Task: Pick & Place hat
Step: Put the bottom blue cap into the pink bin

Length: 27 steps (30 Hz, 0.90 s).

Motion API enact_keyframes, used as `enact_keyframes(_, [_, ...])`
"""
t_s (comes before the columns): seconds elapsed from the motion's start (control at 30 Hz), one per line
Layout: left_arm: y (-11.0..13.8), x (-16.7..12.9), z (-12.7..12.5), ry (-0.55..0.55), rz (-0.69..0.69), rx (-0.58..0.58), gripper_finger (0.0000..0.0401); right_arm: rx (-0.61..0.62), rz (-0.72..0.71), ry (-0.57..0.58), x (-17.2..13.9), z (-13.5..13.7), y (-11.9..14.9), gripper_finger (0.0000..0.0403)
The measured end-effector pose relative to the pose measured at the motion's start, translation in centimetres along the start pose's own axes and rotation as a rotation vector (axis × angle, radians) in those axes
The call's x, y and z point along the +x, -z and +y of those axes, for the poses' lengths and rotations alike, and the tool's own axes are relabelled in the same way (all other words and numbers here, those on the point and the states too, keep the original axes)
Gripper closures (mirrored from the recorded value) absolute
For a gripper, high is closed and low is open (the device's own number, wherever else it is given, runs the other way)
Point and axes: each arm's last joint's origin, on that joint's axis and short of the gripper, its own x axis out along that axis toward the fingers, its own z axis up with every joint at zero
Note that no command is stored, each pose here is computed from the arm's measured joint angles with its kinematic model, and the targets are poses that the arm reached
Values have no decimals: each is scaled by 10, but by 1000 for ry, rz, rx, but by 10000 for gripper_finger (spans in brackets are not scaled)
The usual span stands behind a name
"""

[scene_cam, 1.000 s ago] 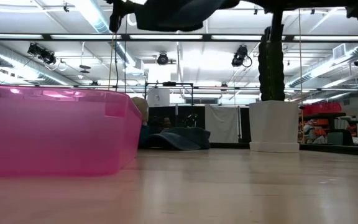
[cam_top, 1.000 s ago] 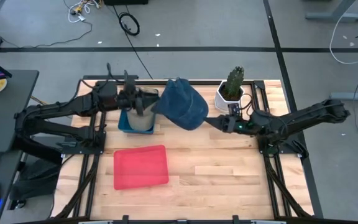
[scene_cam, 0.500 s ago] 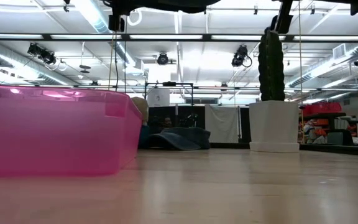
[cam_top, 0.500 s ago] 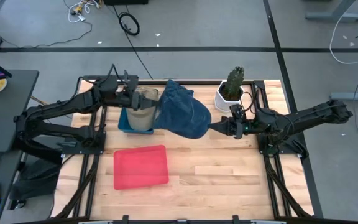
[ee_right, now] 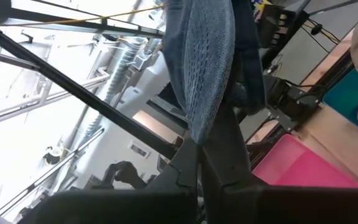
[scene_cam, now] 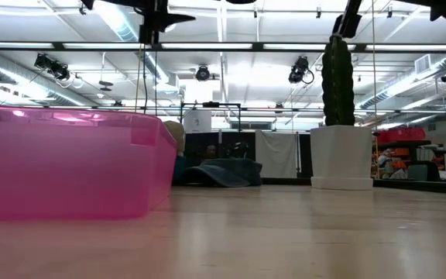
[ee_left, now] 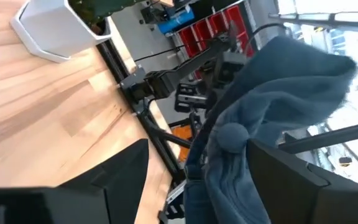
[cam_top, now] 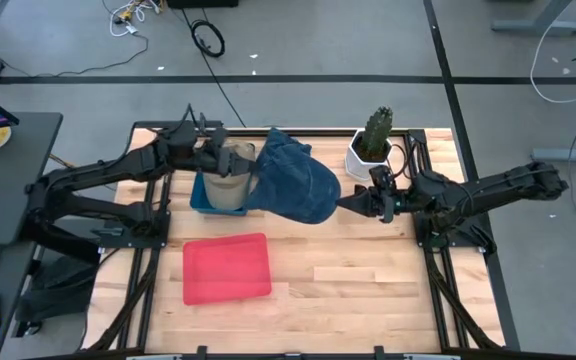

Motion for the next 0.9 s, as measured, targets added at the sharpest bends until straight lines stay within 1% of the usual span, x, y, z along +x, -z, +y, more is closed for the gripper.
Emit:
enact_keyframes(0.07, [-1, 9, 4, 0, 3, 17, 124, 4, 3, -1, 0, -1, -1, 403])
enact_keyframes(0.1, [-2, 12, 4, 17, 3, 27, 124, 6, 1, -1, 0, -1, -1, 403])
enact_keyframes(0.2, [-6, 19, -3, 135, -6, 70, 124, 5, 0, 1, 0, -1, -2, 403])
enact_keyframes(0.3, [-9, 22, -9, 240, 13, 109, 124, 6, 1, 4, 0, -2, -2, 403])
enact_keyframes(0.4, [-9, 20, -14, 314, 49, 138, 124, 6, 0, 5, 0, -2, -2, 403])
enact_keyframes(0.5, [-8, 19, -17, 365, 106, 142, 124, 5, -7, 12, 0, -2, -2, 403])
enact_keyframes(0.57, [-7, 18, -19, 390, 128, 138, 124, 4, -11, 16, 0, -3, -3, 403])
enact_keyframes(0.67, [-5, 19, -20, 397, 143, 138, 129, 1, -20, 28, 0, -5, -5, 403])
enact_keyframes(0.9, [4, 21, -25, 422, 169, 159, 162, 1, -38, 40, 0, -8, -10, 403])
